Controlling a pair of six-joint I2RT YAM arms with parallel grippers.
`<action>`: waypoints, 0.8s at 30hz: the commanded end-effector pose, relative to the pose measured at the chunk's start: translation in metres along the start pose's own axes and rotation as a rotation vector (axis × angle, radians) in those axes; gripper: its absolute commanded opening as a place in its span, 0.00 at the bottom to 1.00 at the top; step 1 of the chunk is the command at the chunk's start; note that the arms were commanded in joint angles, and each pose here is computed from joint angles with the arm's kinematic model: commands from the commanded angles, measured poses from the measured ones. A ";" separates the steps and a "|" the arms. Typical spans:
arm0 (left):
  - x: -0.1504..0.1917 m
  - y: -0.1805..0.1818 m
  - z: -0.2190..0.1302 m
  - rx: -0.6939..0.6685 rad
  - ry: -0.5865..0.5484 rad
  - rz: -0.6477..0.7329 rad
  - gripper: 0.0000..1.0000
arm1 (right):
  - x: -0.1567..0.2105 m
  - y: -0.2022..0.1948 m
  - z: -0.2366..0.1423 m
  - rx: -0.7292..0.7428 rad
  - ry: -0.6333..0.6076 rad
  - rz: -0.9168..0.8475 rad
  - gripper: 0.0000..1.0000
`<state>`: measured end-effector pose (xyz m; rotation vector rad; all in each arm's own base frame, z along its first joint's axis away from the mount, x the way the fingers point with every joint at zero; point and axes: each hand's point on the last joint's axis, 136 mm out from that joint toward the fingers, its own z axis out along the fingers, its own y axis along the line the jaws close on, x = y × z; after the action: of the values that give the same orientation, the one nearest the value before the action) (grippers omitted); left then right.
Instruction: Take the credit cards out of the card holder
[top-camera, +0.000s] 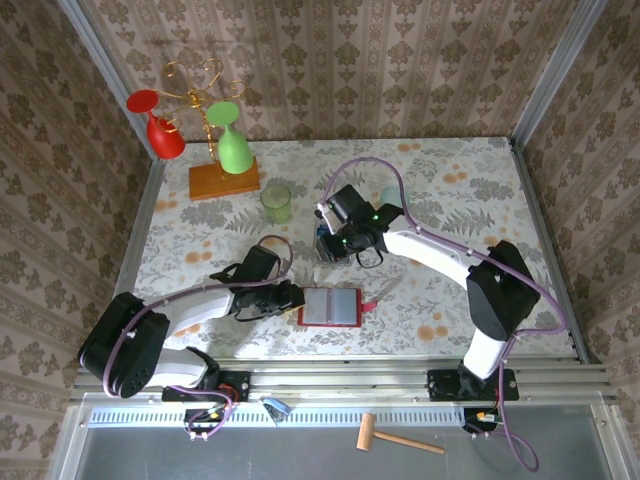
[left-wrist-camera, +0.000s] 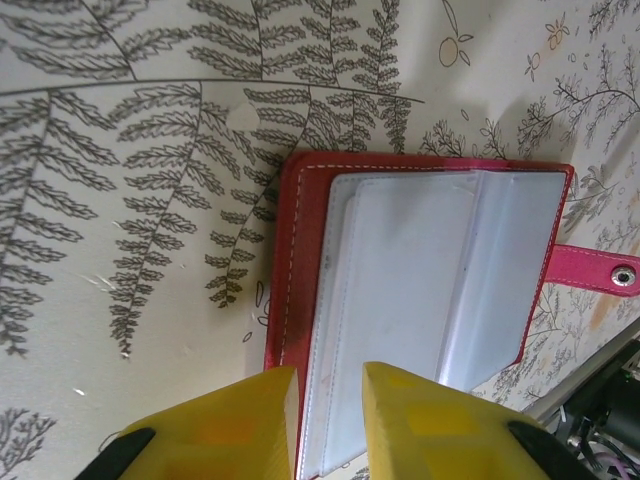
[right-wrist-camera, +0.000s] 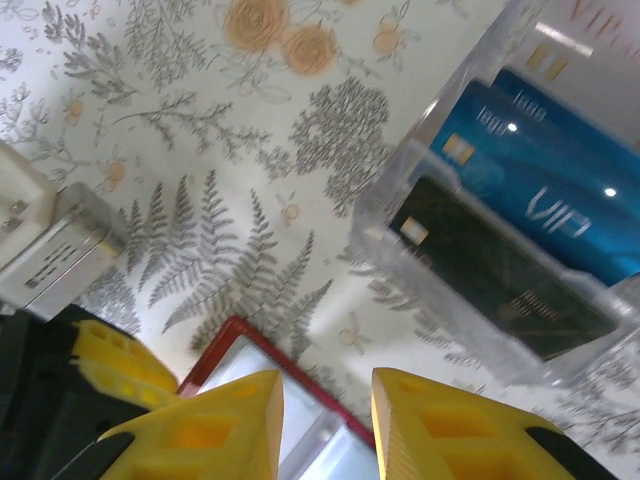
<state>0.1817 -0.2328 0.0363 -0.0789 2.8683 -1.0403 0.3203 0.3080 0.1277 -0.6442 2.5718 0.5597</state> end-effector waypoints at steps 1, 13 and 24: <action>0.002 0.002 0.003 -0.015 -0.007 -0.014 0.24 | -0.001 0.014 -0.012 -0.065 -0.051 0.123 0.28; 0.010 0.002 0.007 -0.028 0.007 -0.006 0.24 | 0.056 0.025 -0.001 -0.174 0.075 0.451 0.20; 0.011 0.009 0.000 -0.055 -0.020 -0.011 0.17 | 0.098 0.058 0.030 -0.297 0.175 0.579 0.18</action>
<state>0.1740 -0.2334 0.0326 -0.0891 2.8725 -0.9938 0.2259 0.3233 0.0729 -0.0767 2.8598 1.0301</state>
